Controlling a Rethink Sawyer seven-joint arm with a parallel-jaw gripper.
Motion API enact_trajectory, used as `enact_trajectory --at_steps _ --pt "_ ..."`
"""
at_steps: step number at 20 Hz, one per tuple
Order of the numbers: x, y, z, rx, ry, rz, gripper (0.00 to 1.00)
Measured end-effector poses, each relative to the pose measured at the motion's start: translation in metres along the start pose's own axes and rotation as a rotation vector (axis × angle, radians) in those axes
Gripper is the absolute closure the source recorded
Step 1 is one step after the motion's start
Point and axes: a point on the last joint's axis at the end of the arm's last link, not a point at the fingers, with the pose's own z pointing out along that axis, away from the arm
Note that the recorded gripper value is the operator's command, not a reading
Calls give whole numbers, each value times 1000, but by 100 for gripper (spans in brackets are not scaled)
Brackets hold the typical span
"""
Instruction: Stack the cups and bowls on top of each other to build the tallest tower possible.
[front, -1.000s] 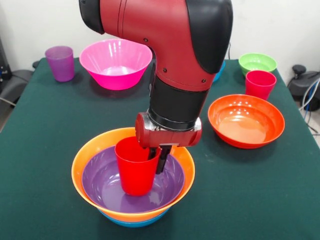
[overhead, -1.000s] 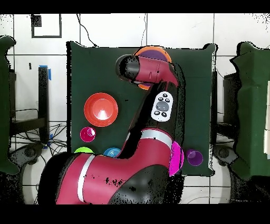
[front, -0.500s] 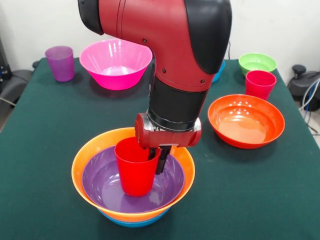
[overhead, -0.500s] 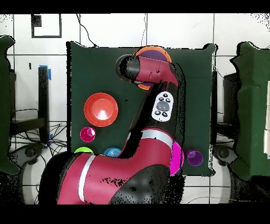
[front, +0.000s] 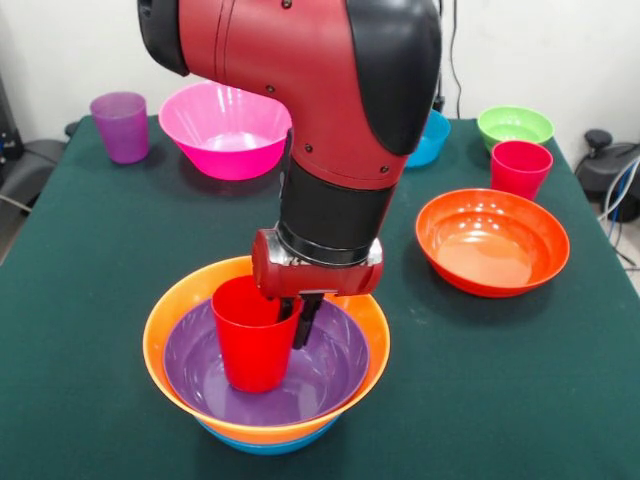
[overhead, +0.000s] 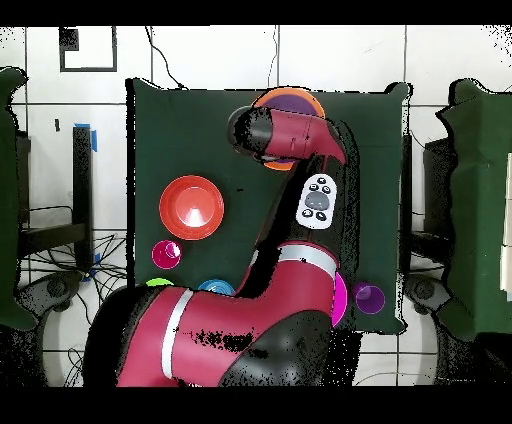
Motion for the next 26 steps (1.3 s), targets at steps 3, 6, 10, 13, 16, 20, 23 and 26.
enact_trajectory --at_steps 3,6,10,13,16,20,23,26 --pt "2 -3 2 4 3 -4 100" --pt "5 -7 5 9 7 -11 100" --pt "7 -9 7 12 10 -16 100" --pt "7 -8 8 10 10 -19 100" --pt "6 -6 8 6 8 -19 100" --pt "5 -4 8 1 5 -20 100" --pt "5 -2 8 -1 4 -20 100" --pt "5 -2 8 -1 4 -20 100"
